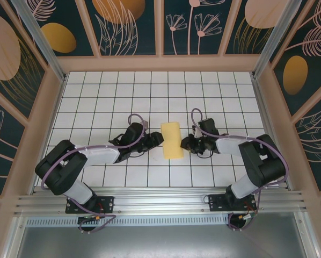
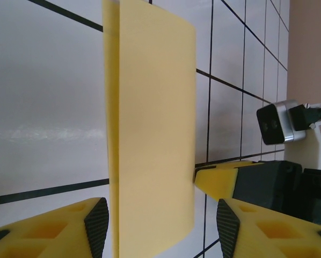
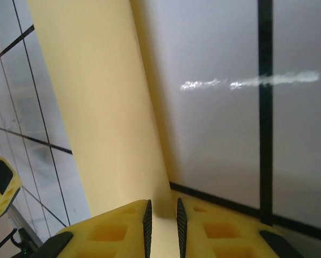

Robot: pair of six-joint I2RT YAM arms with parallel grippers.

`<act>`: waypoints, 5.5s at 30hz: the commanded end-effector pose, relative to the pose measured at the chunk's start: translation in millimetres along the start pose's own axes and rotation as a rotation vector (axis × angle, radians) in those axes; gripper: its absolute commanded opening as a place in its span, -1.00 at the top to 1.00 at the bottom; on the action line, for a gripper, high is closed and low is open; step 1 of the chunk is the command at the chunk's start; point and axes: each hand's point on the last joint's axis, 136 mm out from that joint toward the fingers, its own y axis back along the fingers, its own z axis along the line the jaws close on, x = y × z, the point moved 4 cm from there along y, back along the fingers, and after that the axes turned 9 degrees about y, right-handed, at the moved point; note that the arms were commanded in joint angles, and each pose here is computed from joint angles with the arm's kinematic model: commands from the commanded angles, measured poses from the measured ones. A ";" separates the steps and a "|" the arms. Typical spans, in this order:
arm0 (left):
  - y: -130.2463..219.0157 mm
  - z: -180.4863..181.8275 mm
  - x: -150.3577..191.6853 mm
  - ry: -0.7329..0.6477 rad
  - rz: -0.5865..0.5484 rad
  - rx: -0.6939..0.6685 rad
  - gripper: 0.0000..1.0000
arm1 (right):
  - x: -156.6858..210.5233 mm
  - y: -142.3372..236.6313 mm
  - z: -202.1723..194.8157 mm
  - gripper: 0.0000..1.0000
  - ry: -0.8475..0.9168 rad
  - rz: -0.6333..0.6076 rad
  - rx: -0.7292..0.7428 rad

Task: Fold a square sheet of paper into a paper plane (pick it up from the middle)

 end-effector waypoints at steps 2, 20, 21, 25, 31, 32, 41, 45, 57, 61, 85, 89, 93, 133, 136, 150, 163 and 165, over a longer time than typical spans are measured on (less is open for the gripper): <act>-3.3 -8.8 -2.8 0.014 0.005 0.050 -0.17 | 6.2 6.8 13.6 0.55 0.003 -0.011 -0.067; -7.9 -4.2 1.8 -0.017 0.047 0.021 -0.18 | 16.1 25.9 7.8 0.33 0.011 -0.056 0.094; -8.7 -3.2 1.8 -0.018 0.047 0.016 -0.18 | 11.2 29.2 8.0 0.33 0.017 -0.076 0.104; -13.4 -3.6 2.3 -0.013 0.063 0.014 -0.18 | -2.9 28.4 26.0 0.45 0.046 -0.091 -0.004; -16.8 -2.9 1.6 -0.002 0.061 0.004 -0.18 | -12.1 16.1 29.3 0.53 0.042 -0.071 -0.036; -17.5 -2.9 1.3 0.000 0.062 0.004 -0.18 | -12.4 14.7 29.1 0.54 0.043 -0.069 -0.040; -22.8 -0.7 1.4 0.005 0.072 -0.006 -0.15 | -36.1 14.3 26.7 0.76 0.026 -0.108 -0.094; -23.4 1.9 2.4 0.009 0.076 -0.012 -0.14 | -47.2 10.5 33.6 0.77 0.029 -0.096 -0.141; -29.6 4.3 4.3 0.018 0.094 -0.008 -0.14 | -13.0 3.7 11.5 0.80 -0.012 -0.041 -0.097; -29.6 2.6 5.5 0.016 0.103 0.003 -0.14 | -2.5 2.4 6.3 0.79 -0.021 -0.024 -0.100; -44.9 13.7 14.8 0.043 0.170 0.006 -0.12 | 10.1 -5.7 -8.6 0.80 -0.039 0.009 -0.066; -44.7 14.0 15.2 0.043 0.172 0.005 -0.12 | 10.4 -5.9 -8.4 0.80 -0.040 0.010 -0.069; -44.8 14.9 14.8 0.044 0.169 0.001 -0.12 | 8.0 -3.6 -4.7 0.81 -0.036 0.003 -0.078; -41.2 -30.1 12.2 0.038 0.197 0.220 -0.15 | 8.2 -3.2 -6.9 0.77 -0.037 -0.005 -0.045; -42.1 -31.1 12.2 0.035 0.200 0.226 -0.16 | 8.1 -2.7 -7.6 0.75 -0.040 -0.008 -0.040; -49.7 -27.8 9.5 0.015 0.200 0.179 0.04 | 0.7 13.4 -5.9 0.57 -0.029 -0.098 0.022; -51.2 -19.4 6.0 0.007 0.175 0.107 0.45 | 2.9 30.0 -1.8 0.01 0.015 -0.183 0.087; -51.0 -20.3 5.6 0.005 0.173 0.109 0.45 | 2.5 29.4 -2.5 0.01 0.010 -0.172 0.104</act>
